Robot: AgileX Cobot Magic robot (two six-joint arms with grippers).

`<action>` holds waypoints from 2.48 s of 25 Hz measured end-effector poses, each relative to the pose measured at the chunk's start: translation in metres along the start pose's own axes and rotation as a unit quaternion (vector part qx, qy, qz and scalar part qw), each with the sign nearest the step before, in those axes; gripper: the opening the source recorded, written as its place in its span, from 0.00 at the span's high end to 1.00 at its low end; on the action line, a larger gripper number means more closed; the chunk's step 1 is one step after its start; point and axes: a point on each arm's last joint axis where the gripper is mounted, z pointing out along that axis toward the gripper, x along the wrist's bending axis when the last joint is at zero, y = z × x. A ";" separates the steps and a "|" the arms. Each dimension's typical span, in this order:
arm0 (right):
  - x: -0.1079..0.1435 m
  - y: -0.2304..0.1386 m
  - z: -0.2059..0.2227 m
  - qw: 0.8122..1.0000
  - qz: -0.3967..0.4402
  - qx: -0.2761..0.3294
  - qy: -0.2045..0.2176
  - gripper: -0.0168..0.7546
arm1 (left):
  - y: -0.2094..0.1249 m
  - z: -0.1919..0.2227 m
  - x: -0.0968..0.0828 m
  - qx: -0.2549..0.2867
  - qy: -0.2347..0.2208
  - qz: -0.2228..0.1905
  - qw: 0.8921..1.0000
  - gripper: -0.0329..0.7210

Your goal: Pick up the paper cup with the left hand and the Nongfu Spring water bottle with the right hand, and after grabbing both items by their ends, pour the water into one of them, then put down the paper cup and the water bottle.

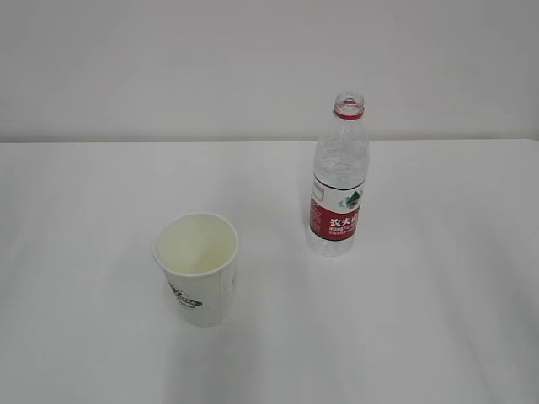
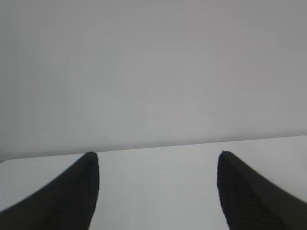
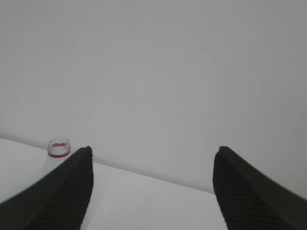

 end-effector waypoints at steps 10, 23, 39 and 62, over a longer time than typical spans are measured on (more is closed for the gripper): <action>0.000 0.001 0.000 1.000 0.002 -0.007 -0.002 0.22 | 0.001 0.002 -0.002 -0.016 -0.009 -0.019 1.000 0.21; 0.000 -0.010 0.032 0.999 0.004 0.033 0.000 0.22 | -0.006 0.049 0.000 0.000 0.000 -0.001 1.000 0.21; 0.001 -0.031 0.091 0.998 -0.040 0.043 -0.008 0.22 | -0.027 0.107 0.001 0.012 0.006 0.004 1.000 0.21; 0.020 -0.090 0.130 0.997 -0.029 0.056 0.045 0.22 | -0.089 0.127 0.000 0.029 0.000 0.027 0.999 0.21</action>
